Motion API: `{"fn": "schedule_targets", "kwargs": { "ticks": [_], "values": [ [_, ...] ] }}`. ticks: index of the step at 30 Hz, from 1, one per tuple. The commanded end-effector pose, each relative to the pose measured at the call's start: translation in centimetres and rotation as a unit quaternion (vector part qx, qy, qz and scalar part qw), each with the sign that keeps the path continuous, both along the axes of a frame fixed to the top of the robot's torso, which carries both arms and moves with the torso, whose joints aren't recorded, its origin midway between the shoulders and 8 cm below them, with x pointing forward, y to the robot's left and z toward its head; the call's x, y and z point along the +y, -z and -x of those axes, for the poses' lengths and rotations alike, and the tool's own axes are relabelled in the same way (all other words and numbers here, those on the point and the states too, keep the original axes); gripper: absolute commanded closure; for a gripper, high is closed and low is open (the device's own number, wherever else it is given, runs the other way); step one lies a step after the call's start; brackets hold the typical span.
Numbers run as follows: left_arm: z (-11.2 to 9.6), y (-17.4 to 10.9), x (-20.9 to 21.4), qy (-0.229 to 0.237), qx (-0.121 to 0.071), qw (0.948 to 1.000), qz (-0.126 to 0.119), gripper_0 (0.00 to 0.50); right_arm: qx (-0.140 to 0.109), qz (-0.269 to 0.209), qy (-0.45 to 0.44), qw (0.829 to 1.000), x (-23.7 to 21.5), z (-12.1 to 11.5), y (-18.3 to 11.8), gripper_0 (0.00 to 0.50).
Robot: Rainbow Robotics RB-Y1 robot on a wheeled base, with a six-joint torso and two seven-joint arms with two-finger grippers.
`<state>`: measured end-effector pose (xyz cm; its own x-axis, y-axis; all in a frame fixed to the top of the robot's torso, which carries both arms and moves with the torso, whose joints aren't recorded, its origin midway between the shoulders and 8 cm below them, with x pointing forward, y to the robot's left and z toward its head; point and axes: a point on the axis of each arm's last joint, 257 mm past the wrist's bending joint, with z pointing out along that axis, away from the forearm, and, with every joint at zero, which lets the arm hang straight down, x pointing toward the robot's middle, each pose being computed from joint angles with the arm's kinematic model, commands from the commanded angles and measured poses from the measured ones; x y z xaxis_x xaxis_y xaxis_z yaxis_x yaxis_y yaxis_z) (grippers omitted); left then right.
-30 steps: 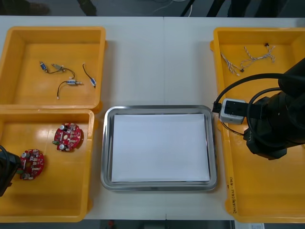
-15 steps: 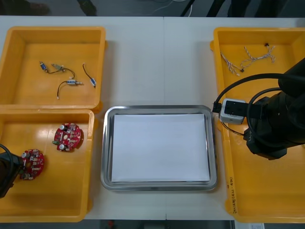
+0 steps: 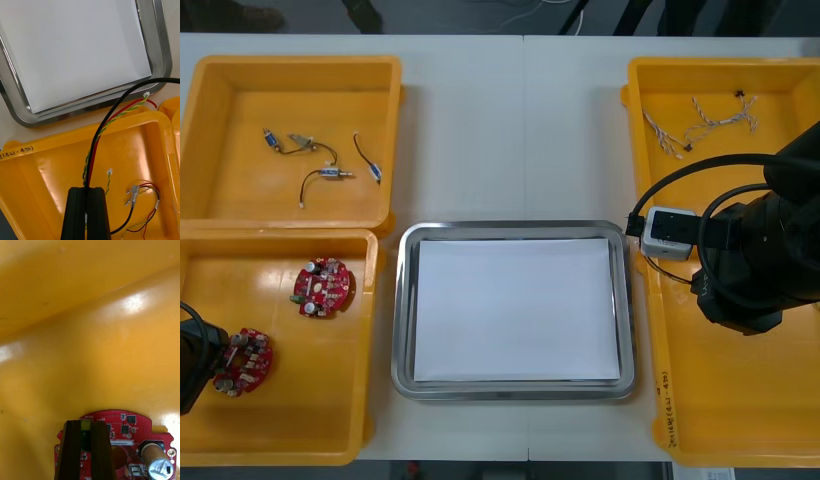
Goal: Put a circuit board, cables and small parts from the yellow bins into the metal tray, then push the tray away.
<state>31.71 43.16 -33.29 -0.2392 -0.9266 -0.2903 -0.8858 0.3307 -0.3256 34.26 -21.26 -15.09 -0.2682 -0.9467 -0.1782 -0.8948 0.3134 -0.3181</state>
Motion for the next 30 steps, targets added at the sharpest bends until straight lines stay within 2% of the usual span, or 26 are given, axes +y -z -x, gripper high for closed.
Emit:
{"fn": "schedule_targets", "kwargs": {
  "ticks": [1, 14, 18, 21, 25, 30],
  "values": [
    [-0.8, -0.5, -0.9, -0.018, -0.019, 0.9996, 0.012, 0.5, -0.017, 0.01, -0.001, 1.0, -0.1, -0.2, -1.0, 0.5],
    [-0.9, -1.2, -0.1, -0.015, -0.021, 0.9997, 0.005, 0.5, -0.017, 0.01, 0.0, 1.0, -0.2, -0.2, -1.0, 0.5],
    [-1.2, -2.3, 0.6, -0.012, -0.025, 0.9996, 0.007, 0.5, -0.017, 0.01, -0.001, 1.0, -0.1, -0.2, -1.0, 0.5],
    [-1.2, -3.1, 1.0, -0.009, -0.022, 0.9997, 0.01, 0.5, -0.015, 0.01, -0.002, 1.0, -0.1, -0.1, -0.9, 0.5],
    [-1.1, -4.4, 1.9, -0.006, -0.012, 0.9999, -0.002, 0.5, -0.016, 0.009, -0.001, 1.0, 0.0, -0.2, -1.0, 0.5],
    [-1.2, -6.3, 2.5, 0.007, -0.013, 0.9999, -0.007, 0.5, -0.015, 0.01, -0.001, 1.0, -0.1, -0.1, -0.9, 0.5]
  ]
}}
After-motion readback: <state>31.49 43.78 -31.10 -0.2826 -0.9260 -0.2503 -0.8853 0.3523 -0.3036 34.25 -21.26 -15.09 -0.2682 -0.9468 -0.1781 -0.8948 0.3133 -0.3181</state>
